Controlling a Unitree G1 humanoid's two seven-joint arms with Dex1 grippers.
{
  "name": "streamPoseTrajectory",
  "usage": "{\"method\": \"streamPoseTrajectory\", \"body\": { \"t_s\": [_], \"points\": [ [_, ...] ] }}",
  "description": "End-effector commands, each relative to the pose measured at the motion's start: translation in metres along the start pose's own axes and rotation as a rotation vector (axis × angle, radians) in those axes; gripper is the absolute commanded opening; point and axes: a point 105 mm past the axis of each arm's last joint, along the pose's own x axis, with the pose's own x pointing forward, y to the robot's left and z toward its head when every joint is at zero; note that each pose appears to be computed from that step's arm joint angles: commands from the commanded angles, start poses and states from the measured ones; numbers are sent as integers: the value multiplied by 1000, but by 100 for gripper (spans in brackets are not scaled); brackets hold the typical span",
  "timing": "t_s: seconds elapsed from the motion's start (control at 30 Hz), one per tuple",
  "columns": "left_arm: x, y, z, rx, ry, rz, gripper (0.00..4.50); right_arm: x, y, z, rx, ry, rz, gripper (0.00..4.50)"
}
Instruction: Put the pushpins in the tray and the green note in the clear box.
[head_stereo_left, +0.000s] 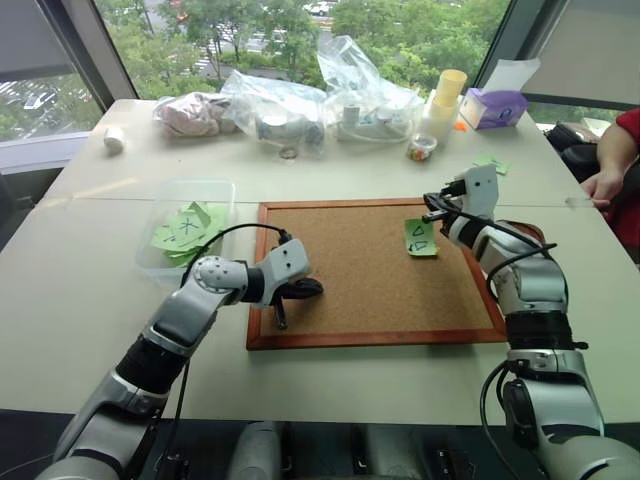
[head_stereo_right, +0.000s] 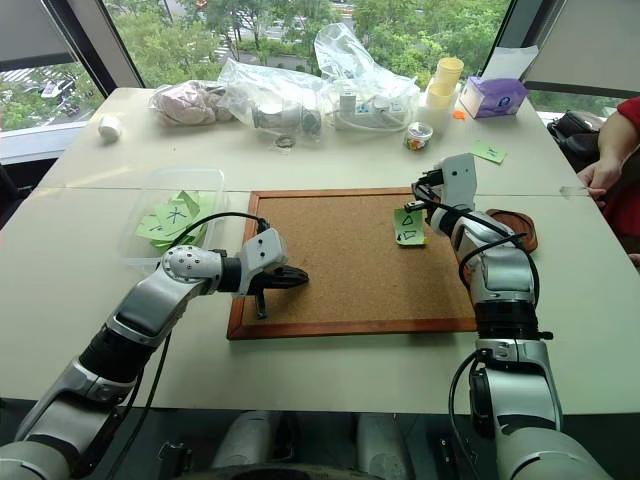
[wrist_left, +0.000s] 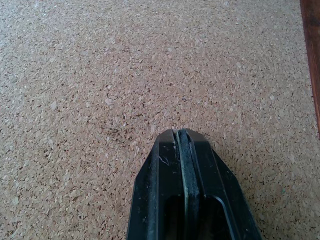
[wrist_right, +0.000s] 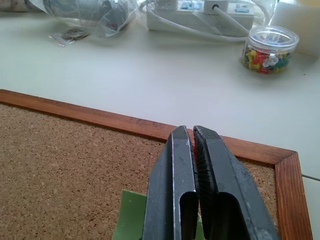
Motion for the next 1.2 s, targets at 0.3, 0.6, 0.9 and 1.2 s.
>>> {"method": "streamPoseTrajectory", "body": {
  "t_s": [0.3, 0.6, 0.9, 1.2],
  "points": [
    [2, 2, 9, 52, -11, -26, 0, -66, -89, 15, -75, -8, -469, 7],
    [-4, 10, 10, 93, 11, -41, 0, -76, -114, -18, 12, 136, -603, 7],
    [-23, 13, 0, 109, 71, -53, 0, -70, -126, -30, 118, 192, -628, 7],
    [-31, 17, -2, 112, 93, -40, 0, -65, -126, -31, 157, 194, -612, 391]
  ]
}}
